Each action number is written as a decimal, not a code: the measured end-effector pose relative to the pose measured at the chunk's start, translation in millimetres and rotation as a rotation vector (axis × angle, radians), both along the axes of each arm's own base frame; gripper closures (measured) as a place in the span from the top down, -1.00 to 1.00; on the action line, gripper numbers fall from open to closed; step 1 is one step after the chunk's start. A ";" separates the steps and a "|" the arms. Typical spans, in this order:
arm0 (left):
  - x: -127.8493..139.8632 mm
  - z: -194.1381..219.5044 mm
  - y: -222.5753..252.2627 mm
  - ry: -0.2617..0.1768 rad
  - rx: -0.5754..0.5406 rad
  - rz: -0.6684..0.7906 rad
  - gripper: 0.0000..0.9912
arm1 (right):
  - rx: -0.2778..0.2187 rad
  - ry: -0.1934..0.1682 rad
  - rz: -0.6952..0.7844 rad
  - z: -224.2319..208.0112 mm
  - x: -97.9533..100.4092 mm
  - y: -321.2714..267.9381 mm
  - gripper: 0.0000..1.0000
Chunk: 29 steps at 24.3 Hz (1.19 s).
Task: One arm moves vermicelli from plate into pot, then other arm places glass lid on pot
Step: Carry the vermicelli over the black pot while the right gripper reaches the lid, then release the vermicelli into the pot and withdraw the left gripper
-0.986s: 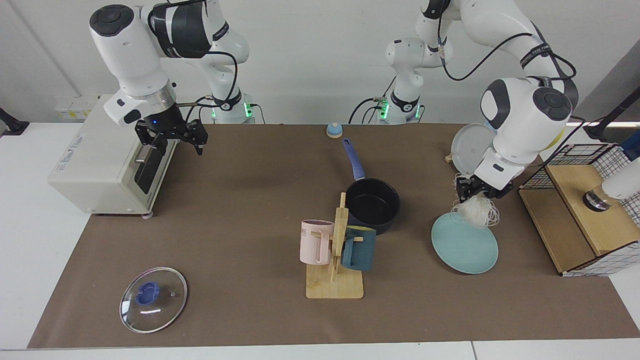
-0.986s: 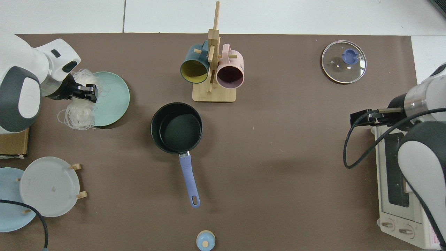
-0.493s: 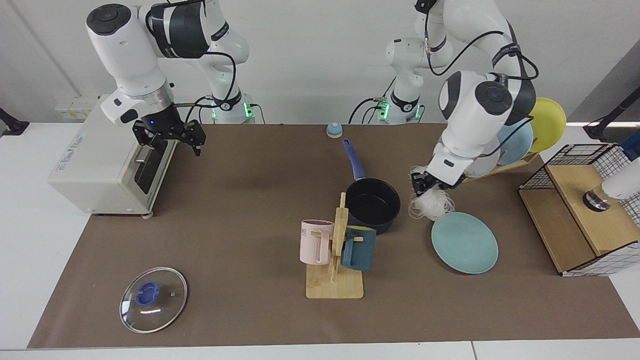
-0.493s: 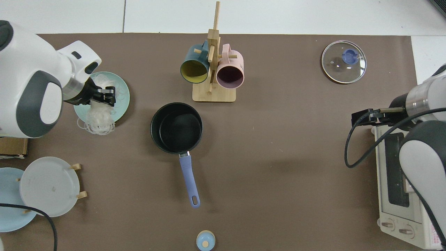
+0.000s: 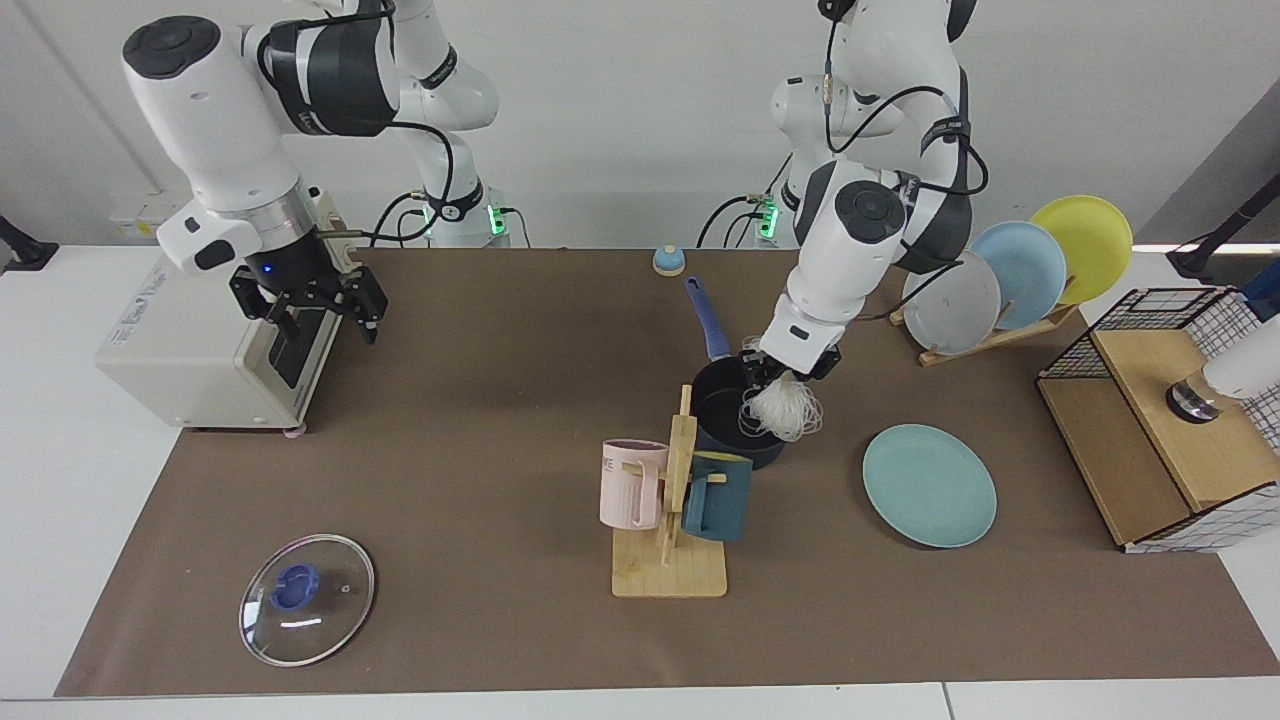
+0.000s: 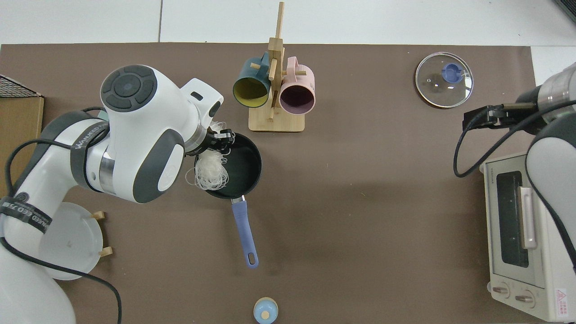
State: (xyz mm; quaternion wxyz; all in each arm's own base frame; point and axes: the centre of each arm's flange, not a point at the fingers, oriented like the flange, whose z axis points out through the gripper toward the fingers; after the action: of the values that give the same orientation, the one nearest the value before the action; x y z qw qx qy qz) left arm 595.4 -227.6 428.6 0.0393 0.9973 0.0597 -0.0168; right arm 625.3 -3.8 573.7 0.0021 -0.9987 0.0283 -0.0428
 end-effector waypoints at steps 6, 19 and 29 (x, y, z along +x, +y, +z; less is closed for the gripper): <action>-2.5 -32.8 -6.8 -0.019 -0.014 -0.005 -0.18 | -0.003 0.008 -0.017 -49.2 66.7 -12.1 0.99; -12.9 -67.7 -16.5 -0.054 -0.021 -0.020 -0.18 | -0.021 -0.072 0.007 -200.6 156.8 -51.2 0.99; -16.9 -71.7 -15.9 -0.062 -0.013 0.008 0.68 | -0.030 -0.087 -0.012 -223.5 159.5 -93.9 0.99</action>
State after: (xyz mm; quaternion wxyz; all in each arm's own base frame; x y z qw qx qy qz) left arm 578.5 -243.5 356.9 0.0477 0.9968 0.0623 0.0140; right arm 784.8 -97.7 350.2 -0.0121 -0.9956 0.0334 -0.0867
